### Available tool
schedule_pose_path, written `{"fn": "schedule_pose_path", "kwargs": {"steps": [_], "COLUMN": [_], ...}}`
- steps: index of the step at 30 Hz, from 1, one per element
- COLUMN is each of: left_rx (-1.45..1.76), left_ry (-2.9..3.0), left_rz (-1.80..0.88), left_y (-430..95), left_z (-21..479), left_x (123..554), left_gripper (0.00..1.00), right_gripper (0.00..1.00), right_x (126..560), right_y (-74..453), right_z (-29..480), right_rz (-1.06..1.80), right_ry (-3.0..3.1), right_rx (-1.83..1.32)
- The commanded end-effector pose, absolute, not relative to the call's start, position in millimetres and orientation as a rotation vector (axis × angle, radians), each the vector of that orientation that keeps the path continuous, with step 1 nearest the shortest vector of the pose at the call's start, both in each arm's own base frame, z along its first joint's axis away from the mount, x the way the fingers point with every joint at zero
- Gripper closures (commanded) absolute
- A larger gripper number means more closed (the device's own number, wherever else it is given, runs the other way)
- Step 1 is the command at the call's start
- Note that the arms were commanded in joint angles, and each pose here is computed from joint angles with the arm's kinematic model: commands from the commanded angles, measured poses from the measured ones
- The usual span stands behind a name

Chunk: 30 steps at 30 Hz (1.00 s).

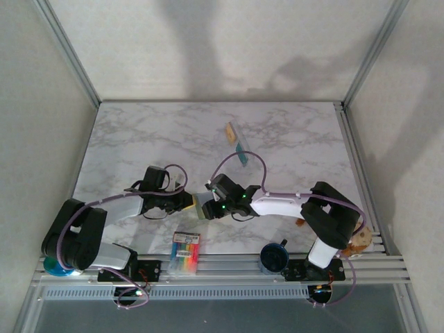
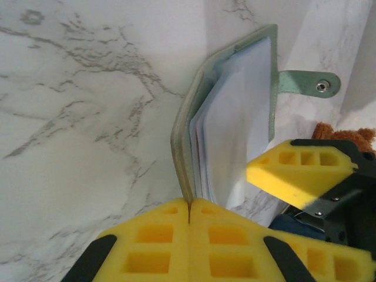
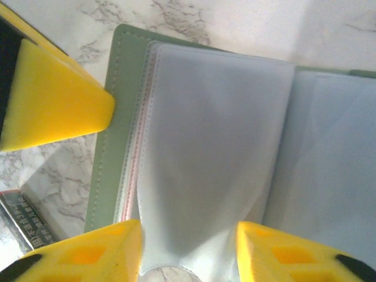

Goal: Put the credit cards into the card holder

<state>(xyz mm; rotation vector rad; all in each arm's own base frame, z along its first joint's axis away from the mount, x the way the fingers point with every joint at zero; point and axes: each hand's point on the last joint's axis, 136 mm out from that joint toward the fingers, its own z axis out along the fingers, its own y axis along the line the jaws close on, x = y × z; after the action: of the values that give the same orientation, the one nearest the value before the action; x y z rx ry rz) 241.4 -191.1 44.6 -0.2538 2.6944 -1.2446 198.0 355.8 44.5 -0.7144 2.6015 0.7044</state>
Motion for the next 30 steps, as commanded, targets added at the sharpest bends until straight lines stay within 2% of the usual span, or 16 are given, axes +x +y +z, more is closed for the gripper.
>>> {"fn": "schedule_pose_path", "kwargs": {"steps": [1, 4, 5, 8, 11, 15, 26, 30], "left_rx": [-0.288, -0.290, -0.283, -0.285, -0.284, -0.281, -0.285, -0.284], "left_ry": [2.715, 2.728, 2.734, 2.739, 2.729, 2.714, 2.686, 2.687], "left_rz": [-1.177, -1.194, -1.194, -1.194, -1.219, -1.217, -1.252, -1.245], "left_y": [-181.6, -183.9, -184.2, -184.1, -186.4, -185.9, -188.6, -188.1], "left_z": [33.5, 32.0, 31.7, 30.7, 34.0, 37.1, 44.4, 42.9], "left_x": [239.2, 238.5, 238.0, 237.4, 237.8, 238.6, 240.4, 240.1], "left_gripper": [1.00, 1.00, 1.00, 1.00, 1.00, 1.00, 1.00, 1.00], "right_gripper": [0.61, 0.58, 0.54, 0.35, 0.27, 0.25, 0.23, 0.24], "right_x": [203.0, 205.9, 208.3, 206.9, 201.6, 200.4, 204.0, 213.4], "right_y": [349.1, 342.9, 340.3, 344.4, 354.8, 361.1, 354.2, 345.4], "right_z": [38.5, 30.4, 27.4, 29.3, 38.3, 34.1, 19.6, 23.0], "right_rz": [0.700, 0.637, 0.606, 0.624, 0.719, 0.721, 0.430, 0.324], "right_ry": [2.638, 2.671, 2.681, 2.682, 2.652, 2.663, 2.675, 2.675], "right_rx": [-0.700, -0.670, -0.653, -0.675, -0.709, -0.744, -0.789, -0.714]}}
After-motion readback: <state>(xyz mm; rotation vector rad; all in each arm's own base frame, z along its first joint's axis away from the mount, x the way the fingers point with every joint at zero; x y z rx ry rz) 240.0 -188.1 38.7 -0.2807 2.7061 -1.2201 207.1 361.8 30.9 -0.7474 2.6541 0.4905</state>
